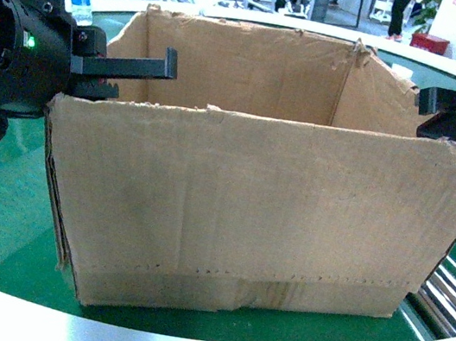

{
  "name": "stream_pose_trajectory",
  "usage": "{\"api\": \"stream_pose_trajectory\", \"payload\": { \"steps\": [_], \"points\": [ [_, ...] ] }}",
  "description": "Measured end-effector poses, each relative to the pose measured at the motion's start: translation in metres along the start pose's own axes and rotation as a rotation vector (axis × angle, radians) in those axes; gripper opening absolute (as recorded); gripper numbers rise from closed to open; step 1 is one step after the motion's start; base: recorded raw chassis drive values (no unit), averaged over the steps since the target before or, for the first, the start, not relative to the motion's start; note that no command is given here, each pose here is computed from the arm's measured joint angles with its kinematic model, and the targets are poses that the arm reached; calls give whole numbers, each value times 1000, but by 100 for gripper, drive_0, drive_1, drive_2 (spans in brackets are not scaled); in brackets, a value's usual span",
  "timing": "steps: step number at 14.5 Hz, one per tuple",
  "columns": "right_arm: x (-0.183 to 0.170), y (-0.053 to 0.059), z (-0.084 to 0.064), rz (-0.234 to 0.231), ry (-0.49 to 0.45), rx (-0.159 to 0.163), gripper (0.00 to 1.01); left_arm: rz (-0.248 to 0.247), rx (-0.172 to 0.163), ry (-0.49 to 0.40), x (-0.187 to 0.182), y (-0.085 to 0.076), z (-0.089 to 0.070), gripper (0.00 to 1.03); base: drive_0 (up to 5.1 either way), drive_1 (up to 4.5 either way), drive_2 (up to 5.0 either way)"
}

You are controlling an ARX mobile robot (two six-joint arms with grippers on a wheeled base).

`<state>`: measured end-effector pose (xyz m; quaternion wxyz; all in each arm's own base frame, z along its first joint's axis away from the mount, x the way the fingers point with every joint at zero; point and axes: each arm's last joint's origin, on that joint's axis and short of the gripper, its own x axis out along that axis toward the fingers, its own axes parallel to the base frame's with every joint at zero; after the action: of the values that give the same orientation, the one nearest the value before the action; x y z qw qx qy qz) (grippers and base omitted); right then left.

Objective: Sort boxes to right shelf from conveyor

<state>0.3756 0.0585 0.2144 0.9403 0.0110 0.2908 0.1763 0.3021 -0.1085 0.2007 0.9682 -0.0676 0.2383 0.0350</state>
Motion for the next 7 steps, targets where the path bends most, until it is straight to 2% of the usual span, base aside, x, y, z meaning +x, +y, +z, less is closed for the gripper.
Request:
{"api": "stream_pose_trajectory", "payload": {
  "steps": [2,3,5,6,7],
  "points": [
    [-12,4,9,28,-46,14,2,-1,22,-77,-14,1,15,3,0,0,0],
    [-30,11,22,54,-105,11,2,-10,21,-140,-30,2,29,3,0,0,0],
    [-64,19,42,77,-203,0,2,-23,21,-224,-56,2,45,3,0,0,0],
    [-83,19,48,81,-246,3,2,-37,29,-287,-72,-1,54,3,0,0,0],
    [-92,19,52,81,-274,5,2,-45,29,-311,-78,-1,57,3,0,0,0]
  ]
}}
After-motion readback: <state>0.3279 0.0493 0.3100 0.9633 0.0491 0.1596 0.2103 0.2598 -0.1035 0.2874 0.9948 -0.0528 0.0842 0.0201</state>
